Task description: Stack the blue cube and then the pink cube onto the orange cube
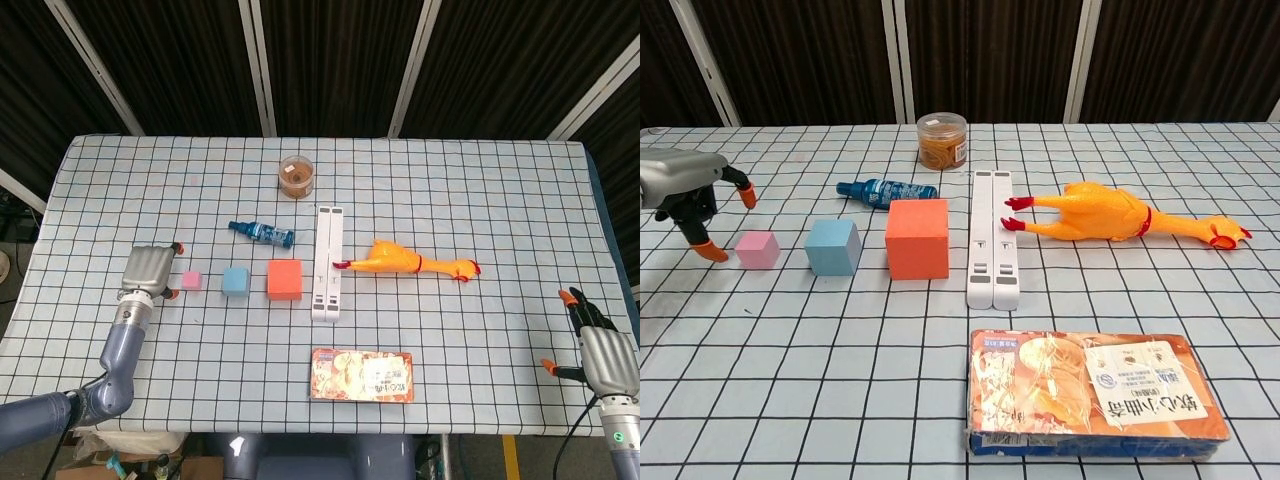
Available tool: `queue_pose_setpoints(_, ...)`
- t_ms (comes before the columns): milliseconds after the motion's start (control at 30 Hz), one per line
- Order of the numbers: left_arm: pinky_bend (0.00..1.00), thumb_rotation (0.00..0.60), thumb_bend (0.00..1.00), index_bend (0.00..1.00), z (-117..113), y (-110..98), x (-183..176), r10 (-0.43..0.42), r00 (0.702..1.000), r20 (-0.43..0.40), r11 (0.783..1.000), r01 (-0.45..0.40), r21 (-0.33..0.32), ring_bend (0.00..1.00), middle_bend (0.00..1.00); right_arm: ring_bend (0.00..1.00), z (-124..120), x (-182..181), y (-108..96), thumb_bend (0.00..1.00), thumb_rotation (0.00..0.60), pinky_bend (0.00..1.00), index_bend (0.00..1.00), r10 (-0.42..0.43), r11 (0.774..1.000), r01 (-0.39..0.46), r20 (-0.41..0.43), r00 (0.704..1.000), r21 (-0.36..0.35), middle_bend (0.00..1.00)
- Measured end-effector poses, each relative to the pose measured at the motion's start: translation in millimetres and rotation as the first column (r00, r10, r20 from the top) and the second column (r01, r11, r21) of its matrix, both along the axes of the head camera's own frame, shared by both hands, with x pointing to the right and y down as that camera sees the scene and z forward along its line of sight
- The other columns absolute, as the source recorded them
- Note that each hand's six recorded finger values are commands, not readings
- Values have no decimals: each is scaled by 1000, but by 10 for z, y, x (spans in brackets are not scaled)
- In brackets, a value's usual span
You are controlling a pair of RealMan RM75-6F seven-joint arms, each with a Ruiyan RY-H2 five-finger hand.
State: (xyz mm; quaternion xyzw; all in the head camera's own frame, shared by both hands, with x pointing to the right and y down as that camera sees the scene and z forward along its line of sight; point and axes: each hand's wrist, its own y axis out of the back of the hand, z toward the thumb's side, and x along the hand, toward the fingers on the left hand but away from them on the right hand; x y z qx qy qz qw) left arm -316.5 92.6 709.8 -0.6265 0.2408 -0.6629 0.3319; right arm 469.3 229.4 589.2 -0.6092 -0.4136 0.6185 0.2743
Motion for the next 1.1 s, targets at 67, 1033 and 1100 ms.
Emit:
queue_pose_setpoints(67,707,600,0,298,29,15,61,12,1000,-12,1000,-12,-7,710,907,134,3,5,0,42,600,253,46,2,1000,-2,1,1000,-1,46)
queue_pose_setpoints(1033,707,600,1,284,38,44,540,66,994,-91,998,-66,8,710,904,142,4,-9,1,41,600,253,46,-2,1000,2,9,1000,-11,46)
queue_pose_setpoints(1100,705,600,1,276,12,61,593,67,992,-108,998,-67,2,709,903,144,5,-13,1,41,600,253,46,-3,1000,4,9,1000,-14,46)
